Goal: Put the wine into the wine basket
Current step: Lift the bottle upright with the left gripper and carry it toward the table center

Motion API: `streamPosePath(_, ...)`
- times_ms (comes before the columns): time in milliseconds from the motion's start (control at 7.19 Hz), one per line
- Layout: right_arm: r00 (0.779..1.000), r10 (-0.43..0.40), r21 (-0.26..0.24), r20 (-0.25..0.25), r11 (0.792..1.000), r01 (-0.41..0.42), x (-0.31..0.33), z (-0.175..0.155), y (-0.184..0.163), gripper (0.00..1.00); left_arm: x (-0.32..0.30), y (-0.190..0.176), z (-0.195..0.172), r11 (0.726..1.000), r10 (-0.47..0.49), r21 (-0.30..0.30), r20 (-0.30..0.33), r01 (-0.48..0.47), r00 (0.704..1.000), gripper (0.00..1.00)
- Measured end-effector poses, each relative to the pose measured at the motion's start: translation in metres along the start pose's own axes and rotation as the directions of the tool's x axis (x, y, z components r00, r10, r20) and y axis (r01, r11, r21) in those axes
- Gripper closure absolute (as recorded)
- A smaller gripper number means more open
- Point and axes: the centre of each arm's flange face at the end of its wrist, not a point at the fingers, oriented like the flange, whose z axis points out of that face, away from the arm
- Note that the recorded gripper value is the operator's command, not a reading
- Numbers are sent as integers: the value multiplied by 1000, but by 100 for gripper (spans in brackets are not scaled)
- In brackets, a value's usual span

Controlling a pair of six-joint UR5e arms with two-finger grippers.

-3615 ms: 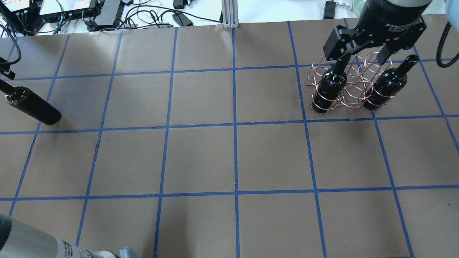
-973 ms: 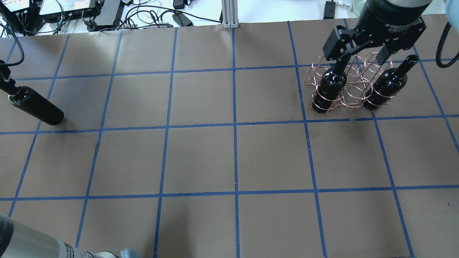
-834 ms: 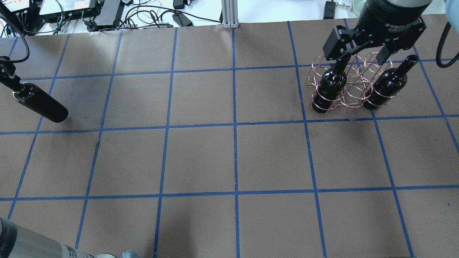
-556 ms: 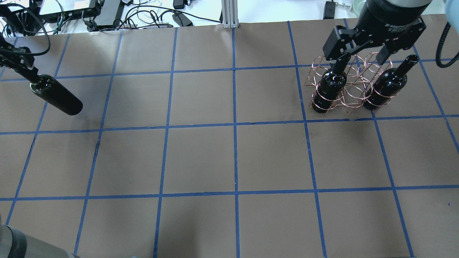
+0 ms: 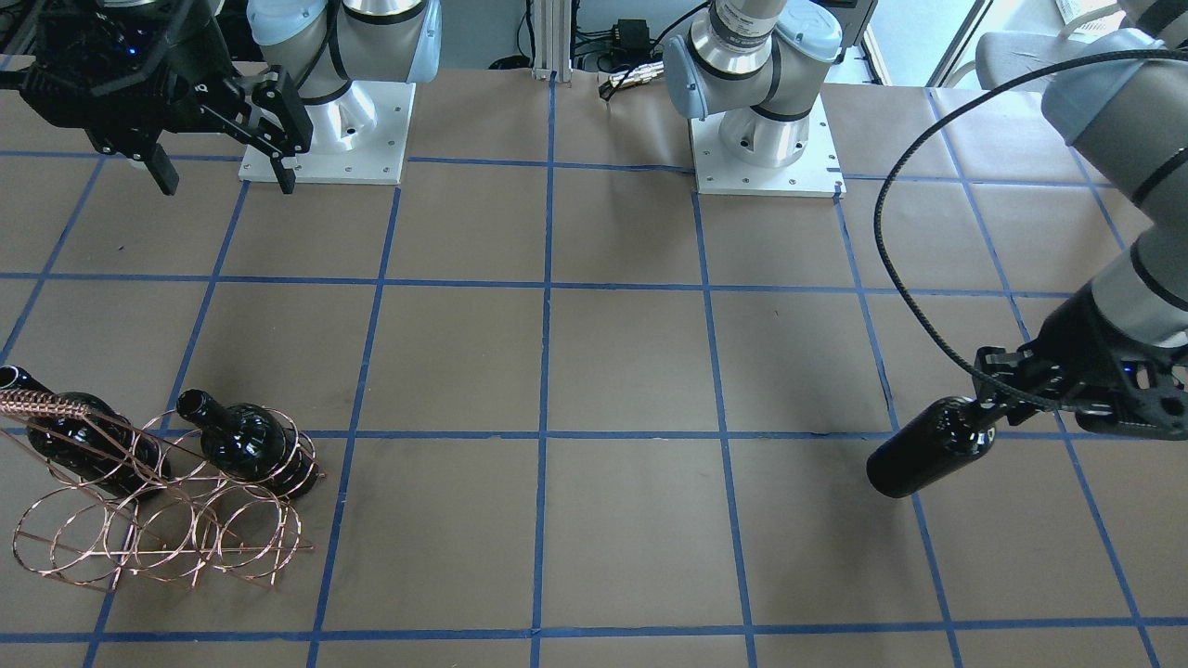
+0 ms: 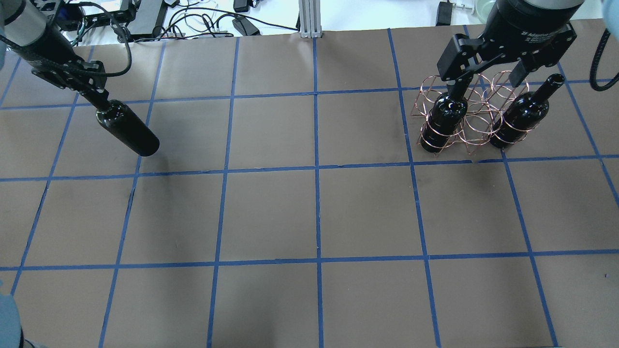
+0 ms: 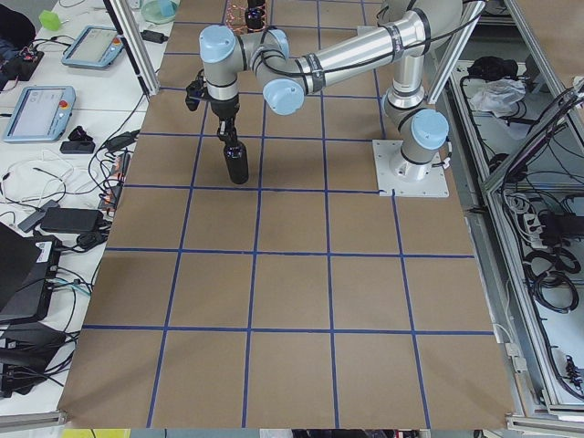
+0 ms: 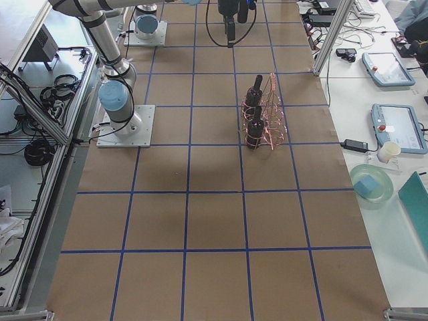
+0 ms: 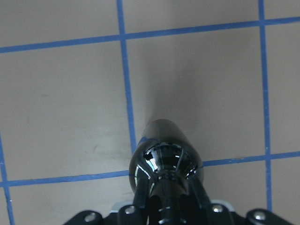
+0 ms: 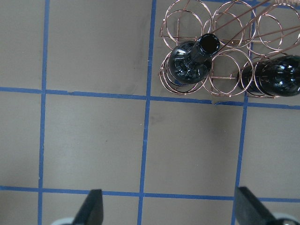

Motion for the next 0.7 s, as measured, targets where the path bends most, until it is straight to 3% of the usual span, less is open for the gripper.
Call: streamPosePath(695, 1000, 2, 2, -2, 1000, -2, 0, -1, 0, 0, 159, 49, 4, 997, -40, -60, -27, 39, 999, 100)
